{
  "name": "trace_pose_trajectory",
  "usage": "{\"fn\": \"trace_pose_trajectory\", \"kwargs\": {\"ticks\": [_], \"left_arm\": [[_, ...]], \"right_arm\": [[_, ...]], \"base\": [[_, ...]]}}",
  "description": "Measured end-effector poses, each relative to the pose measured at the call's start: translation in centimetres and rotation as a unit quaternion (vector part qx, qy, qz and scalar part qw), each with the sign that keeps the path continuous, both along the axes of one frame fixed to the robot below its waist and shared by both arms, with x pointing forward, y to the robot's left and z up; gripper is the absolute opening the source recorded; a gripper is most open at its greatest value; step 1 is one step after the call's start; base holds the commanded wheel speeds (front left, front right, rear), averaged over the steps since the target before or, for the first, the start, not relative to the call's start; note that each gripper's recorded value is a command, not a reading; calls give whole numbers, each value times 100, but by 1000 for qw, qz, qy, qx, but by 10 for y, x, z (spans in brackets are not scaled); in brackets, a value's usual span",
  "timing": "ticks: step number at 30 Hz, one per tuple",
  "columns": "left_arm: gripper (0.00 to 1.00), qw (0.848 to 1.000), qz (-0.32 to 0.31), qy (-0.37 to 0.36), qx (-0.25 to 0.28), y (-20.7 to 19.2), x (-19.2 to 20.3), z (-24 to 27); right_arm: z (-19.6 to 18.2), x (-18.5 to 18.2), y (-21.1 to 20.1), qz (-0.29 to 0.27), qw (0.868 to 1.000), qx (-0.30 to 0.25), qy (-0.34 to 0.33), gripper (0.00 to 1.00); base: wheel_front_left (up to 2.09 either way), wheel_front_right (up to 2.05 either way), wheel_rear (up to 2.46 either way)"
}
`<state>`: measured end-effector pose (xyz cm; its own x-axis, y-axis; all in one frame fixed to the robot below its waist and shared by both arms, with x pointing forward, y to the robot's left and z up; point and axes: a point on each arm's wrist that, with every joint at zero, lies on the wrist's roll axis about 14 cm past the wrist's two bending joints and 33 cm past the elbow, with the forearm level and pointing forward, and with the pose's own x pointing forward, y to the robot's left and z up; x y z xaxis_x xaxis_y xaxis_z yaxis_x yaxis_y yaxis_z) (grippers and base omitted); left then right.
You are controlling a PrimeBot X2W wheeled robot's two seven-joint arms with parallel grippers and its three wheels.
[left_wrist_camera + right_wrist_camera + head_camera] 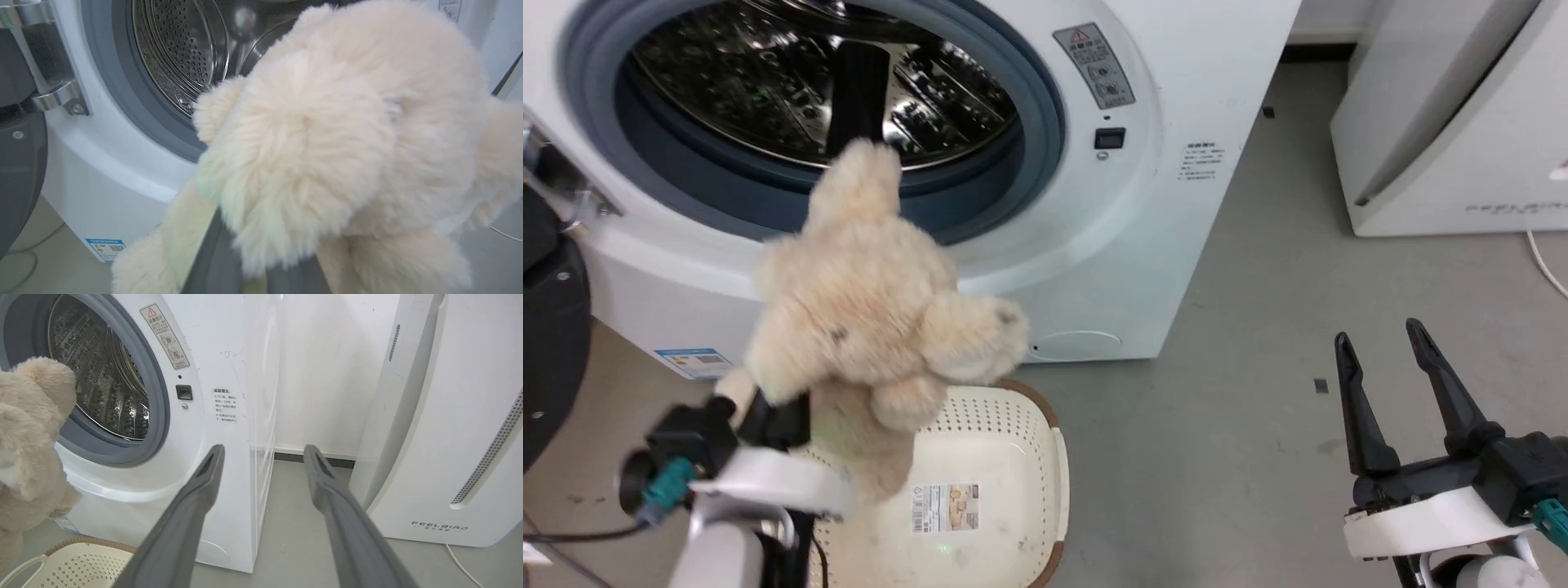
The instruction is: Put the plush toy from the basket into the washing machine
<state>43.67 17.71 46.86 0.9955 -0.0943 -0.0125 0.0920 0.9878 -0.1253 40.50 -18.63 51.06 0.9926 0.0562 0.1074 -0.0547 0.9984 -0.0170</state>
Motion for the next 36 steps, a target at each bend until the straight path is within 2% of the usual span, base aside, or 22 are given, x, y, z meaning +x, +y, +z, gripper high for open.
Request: {"fn": "trace_pose_trajectory", "kwargs": {"ticks": [9, 16, 28, 36], "left_arm": [[0, 997, -5, -74, 2, 4, 73, 42], [0, 996, -19, -77, 37, 9, 152, 51], [0, 992, -36, -49, 108, 11, 280, 27], [0, 986, -53, 9, 160, 4, 325, -26]], "right_arm": [[-22, 4, -12, -17, 999, -4, 31, 100], [-44, 18, -32, -45, 997, -7, 54, 100], [-103, 36, -53, -73, 990, -8, 119, 100], [-135, 35, -63, -87, 984, -7, 158, 100]], "base": [[0, 0, 0], [0, 0, 0], [0, 0, 0], [0, 0, 0]]}}
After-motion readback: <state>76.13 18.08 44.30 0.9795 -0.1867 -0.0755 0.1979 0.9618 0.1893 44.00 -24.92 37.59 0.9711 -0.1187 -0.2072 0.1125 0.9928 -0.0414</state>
